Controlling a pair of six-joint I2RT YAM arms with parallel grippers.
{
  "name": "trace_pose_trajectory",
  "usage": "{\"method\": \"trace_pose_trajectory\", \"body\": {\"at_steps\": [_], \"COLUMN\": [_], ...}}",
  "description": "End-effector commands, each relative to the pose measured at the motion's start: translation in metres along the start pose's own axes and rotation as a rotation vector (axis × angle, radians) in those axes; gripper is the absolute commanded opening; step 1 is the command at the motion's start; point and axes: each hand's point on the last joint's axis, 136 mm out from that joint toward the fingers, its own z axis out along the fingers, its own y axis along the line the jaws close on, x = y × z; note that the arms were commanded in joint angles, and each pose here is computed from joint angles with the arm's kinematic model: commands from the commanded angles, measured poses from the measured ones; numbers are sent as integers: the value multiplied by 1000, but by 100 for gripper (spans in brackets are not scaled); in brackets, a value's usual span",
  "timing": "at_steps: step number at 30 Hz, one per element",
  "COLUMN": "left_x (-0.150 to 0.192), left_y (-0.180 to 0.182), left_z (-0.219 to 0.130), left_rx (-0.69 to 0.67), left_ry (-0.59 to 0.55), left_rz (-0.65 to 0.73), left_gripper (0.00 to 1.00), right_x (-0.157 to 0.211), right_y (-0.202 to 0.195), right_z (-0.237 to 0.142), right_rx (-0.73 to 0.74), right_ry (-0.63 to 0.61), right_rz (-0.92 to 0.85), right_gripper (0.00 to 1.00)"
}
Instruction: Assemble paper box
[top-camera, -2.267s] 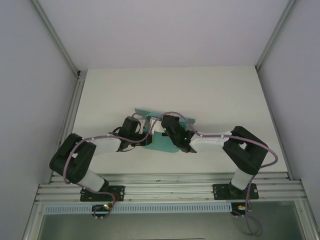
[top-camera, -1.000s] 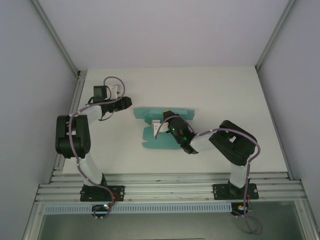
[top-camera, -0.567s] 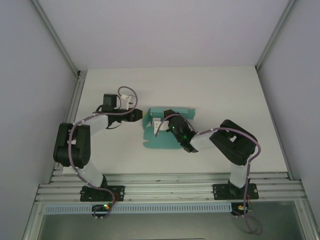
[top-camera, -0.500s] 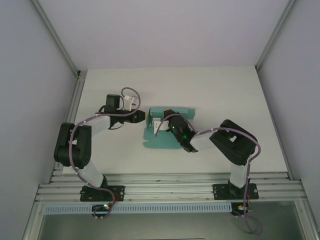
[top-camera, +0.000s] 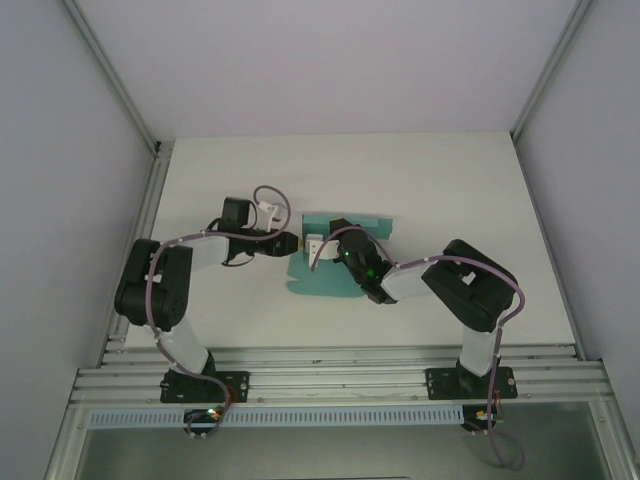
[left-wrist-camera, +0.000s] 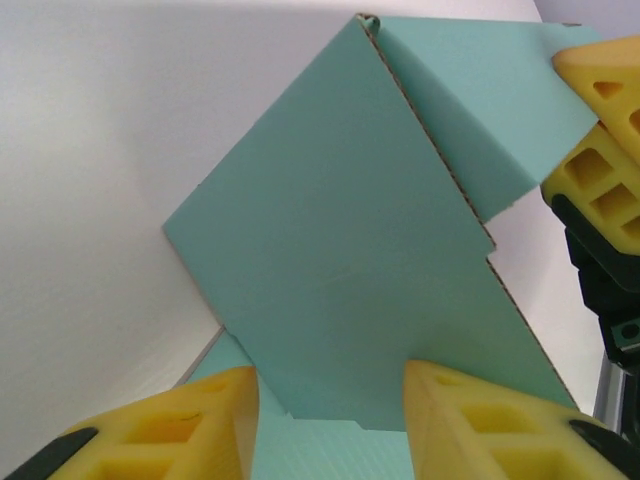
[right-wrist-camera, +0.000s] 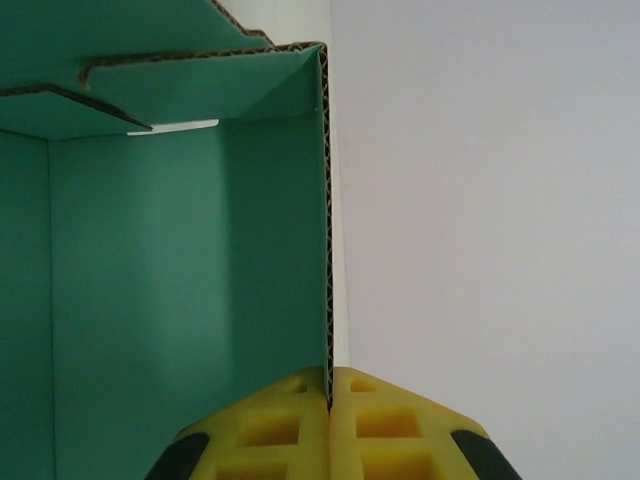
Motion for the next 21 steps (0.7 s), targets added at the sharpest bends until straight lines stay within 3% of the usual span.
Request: {"method": "trace_pose_trajectory", "body": {"at_steps": [1,9,13,15,17,21], "left_x": [-2,9,23,28,25,13], "left_y": [-14,-3,0,-6,-20,-38], "left_z": [15,27,20,13,4,-10], "left_rx": [2,-76,-105,-81,-25,-11], "left_ry": [35,87,96,59,-7,-78], "left_rz": [134,165,103,72,80,144], "left_gripper": [48,50,36,36,48,58], "right_x": [8,13,24,30,30,28], "right_y": [19,31,36,36,38,39], "right_z": [-2,-7,-10,-11,-12,-10], "right_rx": [-80,-127,-158,-156,-165,-170], "right_ry": [27,39,72,86,87,86], "right_rz": [3,2,-17,-20,-31,-47], "right_gripper": [0,0,0,0,0,0]}}
